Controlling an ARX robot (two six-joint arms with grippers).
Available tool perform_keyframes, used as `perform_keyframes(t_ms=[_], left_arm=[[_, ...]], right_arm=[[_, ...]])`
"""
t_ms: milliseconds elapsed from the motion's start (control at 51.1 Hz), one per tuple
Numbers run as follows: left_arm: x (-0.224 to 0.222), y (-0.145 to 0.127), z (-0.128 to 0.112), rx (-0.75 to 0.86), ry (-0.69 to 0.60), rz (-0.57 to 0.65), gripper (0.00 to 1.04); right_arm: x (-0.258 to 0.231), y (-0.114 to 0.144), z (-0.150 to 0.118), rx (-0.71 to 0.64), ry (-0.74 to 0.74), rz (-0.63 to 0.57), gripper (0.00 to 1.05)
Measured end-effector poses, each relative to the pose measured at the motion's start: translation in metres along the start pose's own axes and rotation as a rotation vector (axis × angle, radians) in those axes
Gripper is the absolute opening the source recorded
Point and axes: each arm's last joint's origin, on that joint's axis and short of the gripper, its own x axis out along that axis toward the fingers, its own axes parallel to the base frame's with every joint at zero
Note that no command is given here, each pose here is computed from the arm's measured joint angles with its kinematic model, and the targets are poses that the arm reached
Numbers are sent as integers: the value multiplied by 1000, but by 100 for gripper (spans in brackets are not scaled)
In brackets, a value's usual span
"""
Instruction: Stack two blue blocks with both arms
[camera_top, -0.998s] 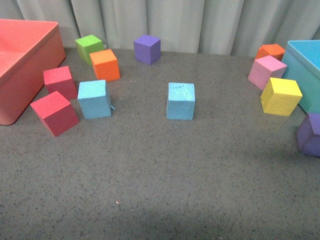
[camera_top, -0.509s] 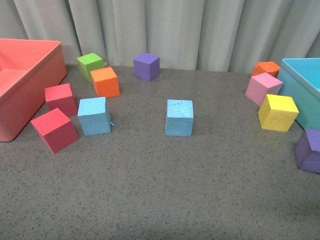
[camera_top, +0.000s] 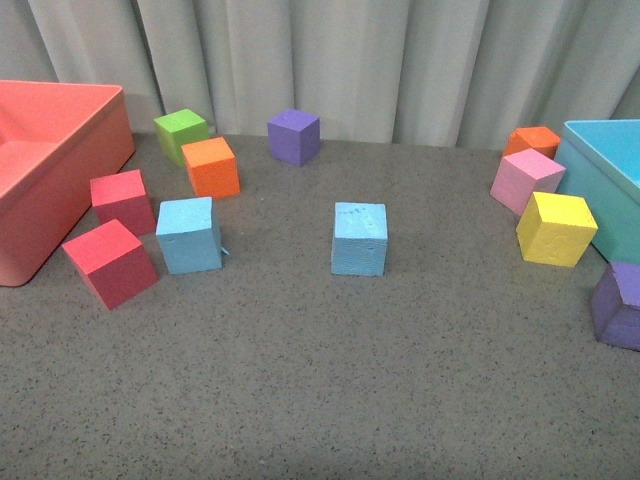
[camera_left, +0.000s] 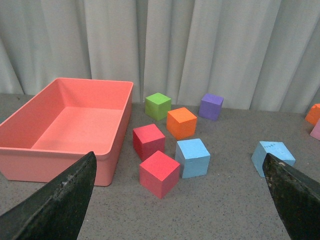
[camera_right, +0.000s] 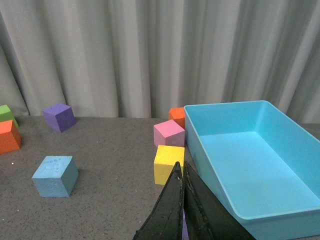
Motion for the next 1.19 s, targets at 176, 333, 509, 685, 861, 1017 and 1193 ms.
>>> perform_keyframes(t_ms=[176,333,509,685,861,1017,1193], left_arm=[[0,0,0,0,0,0,98],[0,0,0,0,0,0,98],[0,0,0,0,0,0,98],[0,0,0,0,0,0,98],[0,0,0,0,0,0,98],[0,0,0,0,0,0,98],[0,0,0,0,0,0,98]], right_arm=[[-7,0,1,0,-5,0,1],[-14,0,3,0,-13,0,1],[-19,0,4,0,-16,0,1],[-23,0,4,0,-17,0,1],[-27,0,4,0,-18,0,1],[-29,0,4,0,-18,0,1],[-35,0,2,0,-5,0,1]])
